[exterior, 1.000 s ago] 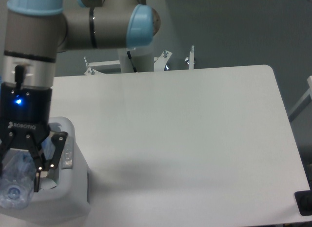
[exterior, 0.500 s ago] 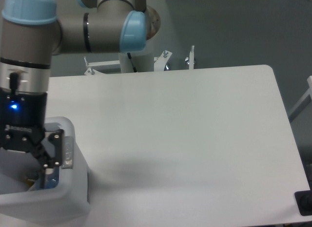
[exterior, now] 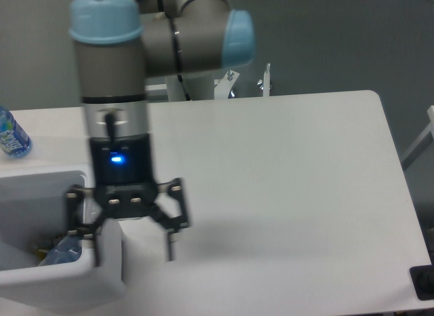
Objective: Place the trash in the trash can
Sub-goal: 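Open the gripper to release the bottle and raise it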
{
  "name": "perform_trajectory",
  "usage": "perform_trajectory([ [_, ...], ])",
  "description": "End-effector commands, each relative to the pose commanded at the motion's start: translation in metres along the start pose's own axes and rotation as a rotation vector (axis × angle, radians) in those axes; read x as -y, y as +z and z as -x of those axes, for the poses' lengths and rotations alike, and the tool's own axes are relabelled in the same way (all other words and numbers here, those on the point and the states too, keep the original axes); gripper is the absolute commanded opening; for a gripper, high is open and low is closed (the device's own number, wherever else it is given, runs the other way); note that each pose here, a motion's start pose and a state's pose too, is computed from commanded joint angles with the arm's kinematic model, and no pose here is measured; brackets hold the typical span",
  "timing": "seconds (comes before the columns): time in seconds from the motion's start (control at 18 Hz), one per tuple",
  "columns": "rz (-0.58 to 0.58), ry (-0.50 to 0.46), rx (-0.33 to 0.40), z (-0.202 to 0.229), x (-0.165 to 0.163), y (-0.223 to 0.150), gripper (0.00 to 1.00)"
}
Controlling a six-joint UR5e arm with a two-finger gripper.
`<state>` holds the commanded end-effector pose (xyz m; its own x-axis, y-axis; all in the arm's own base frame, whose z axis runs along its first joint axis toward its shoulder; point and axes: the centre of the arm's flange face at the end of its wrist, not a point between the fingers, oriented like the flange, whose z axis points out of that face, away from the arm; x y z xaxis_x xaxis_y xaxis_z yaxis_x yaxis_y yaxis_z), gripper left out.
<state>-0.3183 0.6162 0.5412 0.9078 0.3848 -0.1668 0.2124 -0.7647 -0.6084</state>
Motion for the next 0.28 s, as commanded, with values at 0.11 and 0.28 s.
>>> perform_trajectory([
  [0.11, 0.045, 0.084, -0.002, 0.012, -0.012, -0.002, 1.00],
  [0.28, 0.071, 0.155, 0.013, 0.034, -0.032, -0.013, 1.00],
])
